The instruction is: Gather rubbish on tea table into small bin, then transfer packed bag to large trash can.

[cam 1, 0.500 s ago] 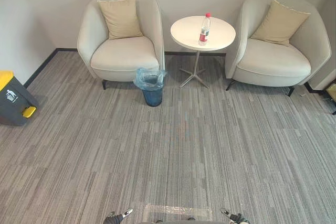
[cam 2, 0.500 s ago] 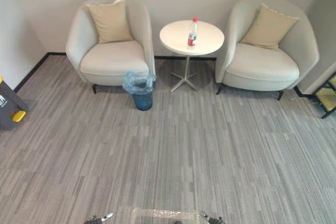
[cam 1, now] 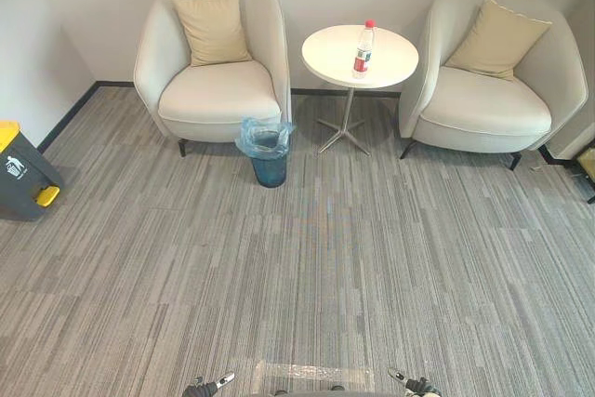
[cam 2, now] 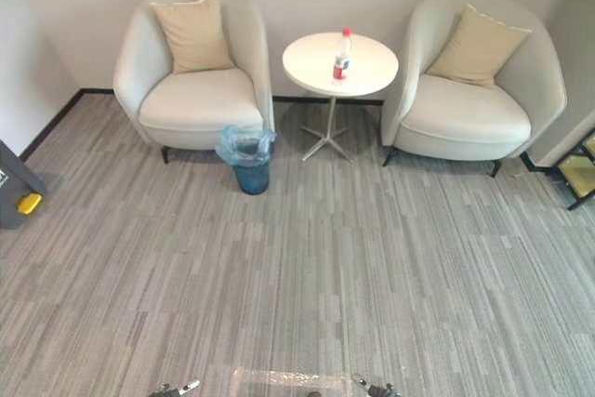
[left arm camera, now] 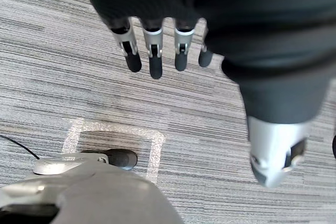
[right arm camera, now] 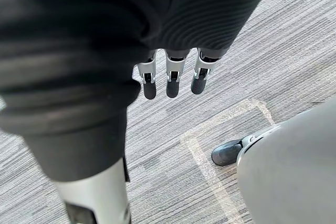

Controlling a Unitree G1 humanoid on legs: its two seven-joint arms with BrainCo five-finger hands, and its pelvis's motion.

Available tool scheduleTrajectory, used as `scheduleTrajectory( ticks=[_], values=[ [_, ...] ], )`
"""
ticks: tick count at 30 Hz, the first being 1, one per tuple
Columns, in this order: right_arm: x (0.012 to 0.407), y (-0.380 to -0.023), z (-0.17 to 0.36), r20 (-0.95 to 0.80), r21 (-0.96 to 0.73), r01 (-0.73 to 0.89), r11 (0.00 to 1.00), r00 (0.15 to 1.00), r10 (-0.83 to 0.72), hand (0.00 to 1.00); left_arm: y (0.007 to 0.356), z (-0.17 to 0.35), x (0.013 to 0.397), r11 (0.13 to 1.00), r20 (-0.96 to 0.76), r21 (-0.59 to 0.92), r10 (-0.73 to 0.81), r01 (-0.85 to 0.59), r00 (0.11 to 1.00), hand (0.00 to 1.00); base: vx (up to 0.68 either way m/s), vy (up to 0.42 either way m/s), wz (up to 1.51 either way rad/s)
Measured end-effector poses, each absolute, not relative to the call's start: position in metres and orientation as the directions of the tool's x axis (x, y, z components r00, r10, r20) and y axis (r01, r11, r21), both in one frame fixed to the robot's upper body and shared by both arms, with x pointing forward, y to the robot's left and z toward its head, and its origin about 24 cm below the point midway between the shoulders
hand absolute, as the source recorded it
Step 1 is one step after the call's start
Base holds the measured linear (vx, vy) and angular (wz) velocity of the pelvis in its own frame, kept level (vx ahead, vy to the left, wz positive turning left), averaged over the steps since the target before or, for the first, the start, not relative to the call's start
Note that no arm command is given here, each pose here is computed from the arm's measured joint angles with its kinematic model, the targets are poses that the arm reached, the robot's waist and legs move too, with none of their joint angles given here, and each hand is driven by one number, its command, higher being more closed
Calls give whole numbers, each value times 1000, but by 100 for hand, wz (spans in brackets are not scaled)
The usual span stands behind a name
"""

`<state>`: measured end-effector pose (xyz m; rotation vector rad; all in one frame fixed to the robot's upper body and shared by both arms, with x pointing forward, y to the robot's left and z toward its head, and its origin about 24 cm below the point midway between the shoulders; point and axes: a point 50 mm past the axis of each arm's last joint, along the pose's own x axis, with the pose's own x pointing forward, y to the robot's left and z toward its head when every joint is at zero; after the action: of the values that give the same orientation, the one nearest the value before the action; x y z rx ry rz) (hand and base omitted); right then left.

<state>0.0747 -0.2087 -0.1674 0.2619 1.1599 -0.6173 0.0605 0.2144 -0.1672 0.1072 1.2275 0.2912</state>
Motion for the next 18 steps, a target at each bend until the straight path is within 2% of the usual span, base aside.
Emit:
scheduleTrajectory(
  ticks=[12, 18],
  values=[
    [74, -207, -168, -913, -119, 565, 817, 261, -313, 0, 216, -166, 64, 963, -909, 249, 269, -102, 319, 0, -10, -4, -1],
    [84, -208, -165, -903, -107, 563, 819, 290, -318, 0, 216, -165, 73, 963, -902, 258, 268, -76, 338, 0, -10, -18, -28]
  ],
)
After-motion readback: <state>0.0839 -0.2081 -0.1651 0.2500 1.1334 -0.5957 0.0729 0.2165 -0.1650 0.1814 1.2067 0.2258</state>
